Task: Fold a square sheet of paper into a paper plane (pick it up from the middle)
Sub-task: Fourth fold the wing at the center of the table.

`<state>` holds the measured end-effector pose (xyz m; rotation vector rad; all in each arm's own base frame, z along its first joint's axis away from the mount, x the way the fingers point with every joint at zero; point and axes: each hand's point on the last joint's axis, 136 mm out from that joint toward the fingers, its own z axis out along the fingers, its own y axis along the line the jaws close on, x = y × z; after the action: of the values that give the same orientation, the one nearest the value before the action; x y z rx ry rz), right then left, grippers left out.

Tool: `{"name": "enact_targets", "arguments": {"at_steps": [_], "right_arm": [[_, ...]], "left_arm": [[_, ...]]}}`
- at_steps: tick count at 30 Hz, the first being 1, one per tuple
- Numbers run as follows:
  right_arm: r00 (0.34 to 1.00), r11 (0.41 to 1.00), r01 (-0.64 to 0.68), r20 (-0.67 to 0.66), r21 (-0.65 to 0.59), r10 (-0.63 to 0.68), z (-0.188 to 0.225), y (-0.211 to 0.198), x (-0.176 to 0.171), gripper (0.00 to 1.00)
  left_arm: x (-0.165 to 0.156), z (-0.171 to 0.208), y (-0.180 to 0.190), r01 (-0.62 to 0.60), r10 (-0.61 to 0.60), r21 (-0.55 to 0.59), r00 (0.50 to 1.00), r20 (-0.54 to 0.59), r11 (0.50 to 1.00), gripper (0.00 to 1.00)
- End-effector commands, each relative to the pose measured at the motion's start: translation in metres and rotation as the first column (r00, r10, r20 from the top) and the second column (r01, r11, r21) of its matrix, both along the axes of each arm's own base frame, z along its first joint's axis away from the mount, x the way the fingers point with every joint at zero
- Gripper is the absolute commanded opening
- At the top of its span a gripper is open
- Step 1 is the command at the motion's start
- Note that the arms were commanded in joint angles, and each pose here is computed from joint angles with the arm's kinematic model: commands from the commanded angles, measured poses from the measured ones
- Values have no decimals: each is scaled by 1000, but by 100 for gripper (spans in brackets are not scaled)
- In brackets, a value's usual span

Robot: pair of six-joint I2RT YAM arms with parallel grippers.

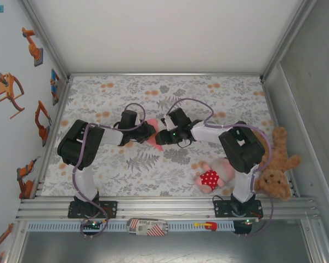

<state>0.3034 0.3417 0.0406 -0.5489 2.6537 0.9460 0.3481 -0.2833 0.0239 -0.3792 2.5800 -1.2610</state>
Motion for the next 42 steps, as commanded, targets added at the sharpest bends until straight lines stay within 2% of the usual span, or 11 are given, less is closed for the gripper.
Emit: {"name": "enact_targets", "arguments": {"at_steps": [1,8,16,26,35,42], "right_arm": [[1000,995,-16,12,-95,17,-16,-5,-1,49],[1000,991,-28,-6,-129,27,-29,-5,-4,45],[999,986,-20,-39,-164,14,-43,-11,-9,32],[998,982,-14,-57,-186,4,-54,-17,-12,24],[996,993,-5,-91,-122,-6,-53,-16,-12,20],[993,996,0,-117,-89,-10,-53,-17,-11,19]], "left_arm": [[2,12,-6,21,-21,-13,1000,22,1000,13],[2,13,-5,19,-18,-14,1000,24,1000,13],[3,21,-6,18,-17,-19,999,35,1000,13],[7,43,-4,20,-19,-20,997,76,1000,13],[4,42,11,-1,1,-5,997,76,1000,13],[2,42,5,23,-20,-40,997,76,999,13]]}}
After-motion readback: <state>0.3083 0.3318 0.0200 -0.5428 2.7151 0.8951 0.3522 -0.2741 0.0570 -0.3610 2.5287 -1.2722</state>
